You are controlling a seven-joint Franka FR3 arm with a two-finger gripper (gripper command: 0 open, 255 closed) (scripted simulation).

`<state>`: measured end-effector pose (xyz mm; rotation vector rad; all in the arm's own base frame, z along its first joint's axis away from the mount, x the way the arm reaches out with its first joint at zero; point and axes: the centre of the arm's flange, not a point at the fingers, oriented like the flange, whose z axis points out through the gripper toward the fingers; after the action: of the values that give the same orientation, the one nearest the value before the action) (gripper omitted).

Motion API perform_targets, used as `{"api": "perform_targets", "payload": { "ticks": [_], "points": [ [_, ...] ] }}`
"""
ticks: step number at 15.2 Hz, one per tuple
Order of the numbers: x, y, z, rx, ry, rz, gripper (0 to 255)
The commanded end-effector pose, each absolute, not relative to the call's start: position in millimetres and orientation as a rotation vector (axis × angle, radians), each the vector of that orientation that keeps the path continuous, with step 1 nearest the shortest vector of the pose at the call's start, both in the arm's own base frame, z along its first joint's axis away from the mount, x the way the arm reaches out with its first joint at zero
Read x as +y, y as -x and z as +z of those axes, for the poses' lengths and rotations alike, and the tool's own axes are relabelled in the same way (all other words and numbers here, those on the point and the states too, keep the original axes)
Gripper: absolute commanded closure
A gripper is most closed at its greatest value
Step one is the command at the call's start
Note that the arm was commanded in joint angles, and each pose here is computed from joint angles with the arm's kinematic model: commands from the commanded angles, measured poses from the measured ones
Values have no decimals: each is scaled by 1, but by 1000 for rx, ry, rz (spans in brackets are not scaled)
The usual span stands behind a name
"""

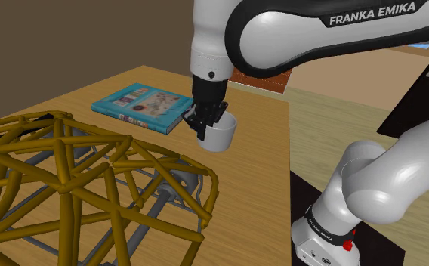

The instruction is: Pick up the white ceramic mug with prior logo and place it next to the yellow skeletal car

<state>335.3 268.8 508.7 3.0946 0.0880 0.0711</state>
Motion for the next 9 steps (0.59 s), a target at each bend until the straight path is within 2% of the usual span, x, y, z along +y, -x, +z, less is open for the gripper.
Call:
{"api": "perform_targets", "payload": {
  "ticks": [1, 9],
  "points": [
    [269, -335, 499, 88, -3095, 72, 255],
    [269, -335, 462, 88, -3095, 72, 255]
  ]
}}
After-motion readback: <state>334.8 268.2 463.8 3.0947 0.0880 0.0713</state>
